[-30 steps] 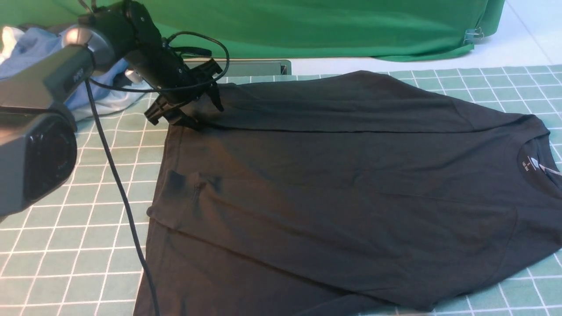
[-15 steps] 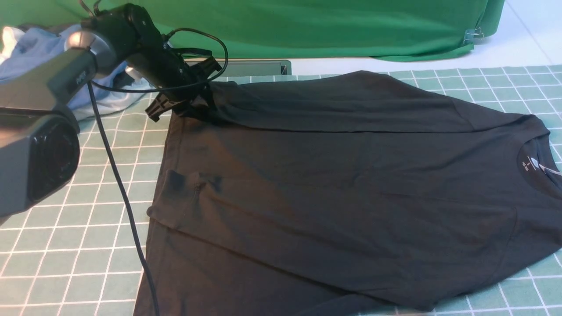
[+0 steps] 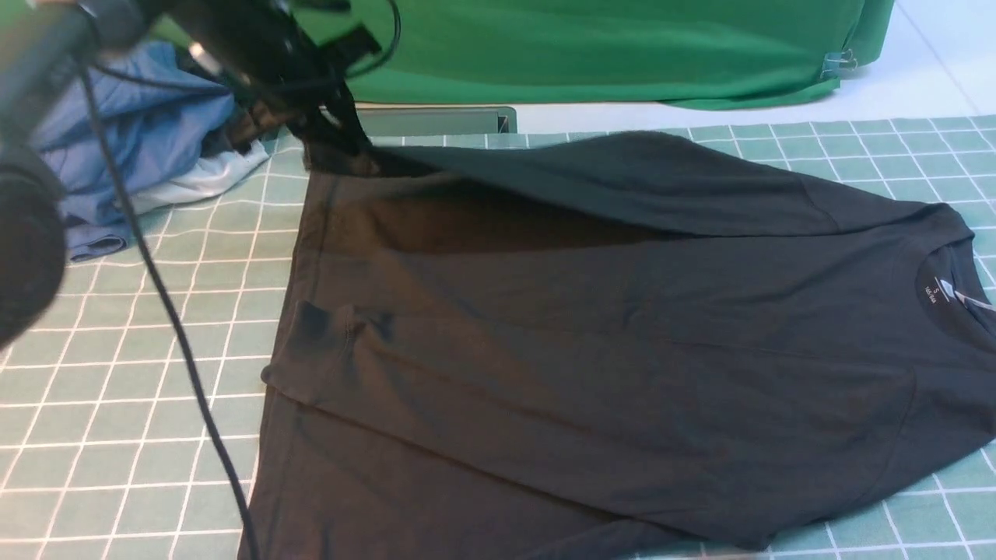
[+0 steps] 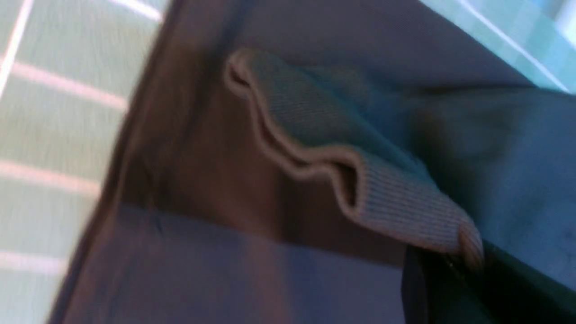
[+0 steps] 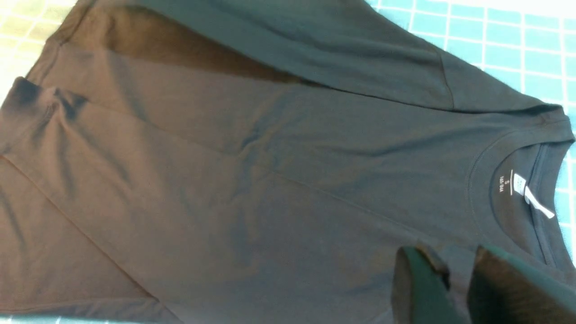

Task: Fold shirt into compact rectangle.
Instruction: 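Fold the left side of the dark shirt inward over its body with the left gripper, then grasp the near edge of the shirt at its hem and shoulder corners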

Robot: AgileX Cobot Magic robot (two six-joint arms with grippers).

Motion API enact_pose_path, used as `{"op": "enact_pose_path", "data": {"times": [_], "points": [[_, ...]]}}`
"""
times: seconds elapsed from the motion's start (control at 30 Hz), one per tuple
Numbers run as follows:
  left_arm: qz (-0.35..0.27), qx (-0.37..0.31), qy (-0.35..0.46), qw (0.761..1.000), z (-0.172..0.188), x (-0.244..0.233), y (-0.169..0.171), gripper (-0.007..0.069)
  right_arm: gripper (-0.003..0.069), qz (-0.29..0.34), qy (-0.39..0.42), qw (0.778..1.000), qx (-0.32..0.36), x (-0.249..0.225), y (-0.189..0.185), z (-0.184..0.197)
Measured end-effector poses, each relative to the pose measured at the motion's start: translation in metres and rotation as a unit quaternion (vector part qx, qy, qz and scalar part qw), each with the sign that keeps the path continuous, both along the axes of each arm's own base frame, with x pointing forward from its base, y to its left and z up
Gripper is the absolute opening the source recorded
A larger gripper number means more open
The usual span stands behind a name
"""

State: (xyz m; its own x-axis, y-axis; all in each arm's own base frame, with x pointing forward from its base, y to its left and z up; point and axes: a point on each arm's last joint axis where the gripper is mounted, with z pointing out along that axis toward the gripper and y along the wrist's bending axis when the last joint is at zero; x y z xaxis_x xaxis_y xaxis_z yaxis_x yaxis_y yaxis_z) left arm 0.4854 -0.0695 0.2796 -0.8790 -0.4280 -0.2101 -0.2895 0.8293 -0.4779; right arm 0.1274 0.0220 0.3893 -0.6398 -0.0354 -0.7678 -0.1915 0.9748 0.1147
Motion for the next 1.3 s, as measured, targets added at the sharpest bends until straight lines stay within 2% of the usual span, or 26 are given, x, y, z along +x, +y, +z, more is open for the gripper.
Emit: {"op": "enact_pose_path", "data": {"times": [0.1, 0.23, 0.4, 0.57, 0.67, 0.87, 1.0, 1.13, 1.17, 1.2, 1.3], "points": [[-0.001, -0.008, -0.012, 1.0, 0.026, -0.016, -0.002, 0.0021, 0.0202, 0.001, 0.002, 1.0, -0.001, 0.0, 0.0, 0.0], [-0.012, -0.007, 0.004, 1.0, 0.035, -0.042, -0.011, 0.0021, 0.0208, 0.001, 0.002, 1.0, -0.001, 0.0, 0.0, 0.0], [-0.046, 0.048, 0.067, 0.996, 0.01, -0.082, -0.029, 0.0021, 0.0213, 0.001, 0.002, 1.0, -0.001, 0.0, 0.0, 0.0], [-0.056, 0.139, 0.127, 0.981, -0.036, -0.107, -0.033, 0.0021, 0.0218, 0.002, 0.007, 1.0, -0.002, -0.001, 0.0, -0.001], [-0.052, 0.163, 0.148, 0.974, -0.052, -0.114, -0.027, 0.0021, 0.0223, 0.002, 0.008, 1.0, -0.002, -0.001, 0.0, -0.001], [-0.067, 0.168, 0.186, 0.966, -0.069, -0.126, -0.025, 0.0037, 0.023, 0.002, 0.009, 1.0, -0.003, -0.001, 0.0, -0.001], [-0.075, 0.171, 0.205, 0.961, -0.075, -0.131, -0.024, 0.0119, 0.0235, 0.002, 0.009, 1.0, -0.003, -0.001, 0.0, -0.001], [-0.08, 0.176, 0.206, 0.959, -0.073, -0.131, -0.023, 0.0267, 0.0235, 0.002, 0.009, 1.0, -0.003, -0.001, 0.0, -0.001], [-0.081, 0.178, 0.197, 0.961, -0.067, -0.129, -0.023, 0.0323, 0.0235, 0.002, 0.009, 1.0, -0.003, -0.001, 0.0, -0.001], [-0.082, 0.179, 0.196, 0.961, -0.067, -0.129, -0.023, 0.0331, 0.0235, 0.002, 0.009, 1.0, -0.003, -0.001, 0.0, -0.001], [-0.094, 0.173, 0.17, 0.966, -0.05, -0.133, -0.023, 0.0456, 0.0235, 0.002, 0.009, 1.0, -0.003, -0.001, 0.0, -0.001]]}}
